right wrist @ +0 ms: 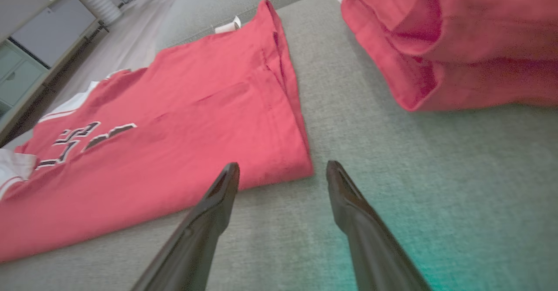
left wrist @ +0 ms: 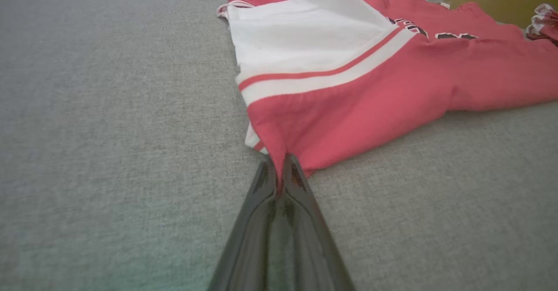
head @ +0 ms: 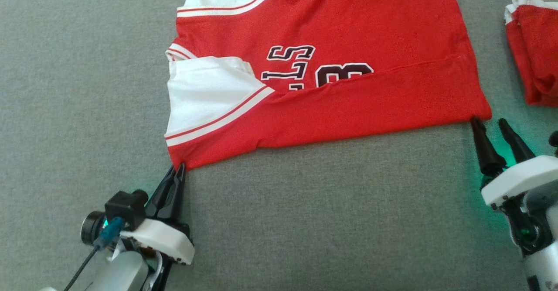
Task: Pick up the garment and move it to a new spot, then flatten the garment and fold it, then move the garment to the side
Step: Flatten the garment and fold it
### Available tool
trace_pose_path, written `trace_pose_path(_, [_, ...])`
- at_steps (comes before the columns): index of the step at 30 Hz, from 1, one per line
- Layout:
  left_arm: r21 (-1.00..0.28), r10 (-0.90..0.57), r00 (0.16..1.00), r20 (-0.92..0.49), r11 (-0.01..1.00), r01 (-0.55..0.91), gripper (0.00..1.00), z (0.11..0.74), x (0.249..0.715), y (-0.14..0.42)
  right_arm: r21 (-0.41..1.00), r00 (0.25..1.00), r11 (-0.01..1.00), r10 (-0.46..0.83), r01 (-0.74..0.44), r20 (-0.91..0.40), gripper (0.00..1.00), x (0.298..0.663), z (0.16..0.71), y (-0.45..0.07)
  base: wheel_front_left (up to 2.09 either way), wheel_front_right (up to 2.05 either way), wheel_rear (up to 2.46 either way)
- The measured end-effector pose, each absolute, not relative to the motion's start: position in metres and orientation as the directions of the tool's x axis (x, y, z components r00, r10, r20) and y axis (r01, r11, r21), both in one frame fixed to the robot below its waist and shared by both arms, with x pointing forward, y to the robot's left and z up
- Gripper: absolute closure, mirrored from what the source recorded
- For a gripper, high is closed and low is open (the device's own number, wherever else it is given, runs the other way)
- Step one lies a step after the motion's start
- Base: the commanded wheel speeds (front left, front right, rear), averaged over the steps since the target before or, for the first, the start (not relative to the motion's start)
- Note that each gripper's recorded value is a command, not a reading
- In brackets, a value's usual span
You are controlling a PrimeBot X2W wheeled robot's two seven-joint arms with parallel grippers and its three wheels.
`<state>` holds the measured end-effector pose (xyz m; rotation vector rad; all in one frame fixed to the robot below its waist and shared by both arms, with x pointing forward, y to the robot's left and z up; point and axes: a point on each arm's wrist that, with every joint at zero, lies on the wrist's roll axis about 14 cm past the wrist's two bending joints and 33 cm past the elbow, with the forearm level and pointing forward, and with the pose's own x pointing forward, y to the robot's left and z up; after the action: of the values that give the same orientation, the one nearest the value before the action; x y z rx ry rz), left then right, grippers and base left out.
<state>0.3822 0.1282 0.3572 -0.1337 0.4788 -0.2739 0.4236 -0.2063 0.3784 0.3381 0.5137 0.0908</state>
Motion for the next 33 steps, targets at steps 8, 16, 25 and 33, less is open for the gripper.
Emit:
trace_pose_path(8, [-0.159,-0.279,0.858,-0.431,0.96,0.232,1.0,0.359,0.381,0.135,0.296,0.846,0.954,0.119,0.047,-0.52,0.0,0.424,0.359,-0.217,0.0,0.0,0.0])
trace_pose_path(16, [-0.152,-0.285,0.857,-0.43,0.958,0.243,1.0,0.358,0.381,0.135,0.291,0.843,0.956,0.133,0.03,-0.521,0.41,0.438,0.361,-0.21,0.0,0.0,0.0])
trace_pose_path(25, [-0.132,-0.277,0.868,-0.411,0.961,0.244,1.0,0.366,0.383,0.14,0.301,0.846,0.954,0.149,0.014,-0.512,1.0,0.439,0.365,-0.205,0.0,0.0,0.0])
trace_pose_path(33, [-0.126,-0.276,0.885,-0.374,0.961,0.247,1.0,0.381,0.375,0.142,0.306,0.851,0.952,0.143,0.022,-0.506,1.0,0.41,0.371,-0.214,0.0,0.0,0.0])
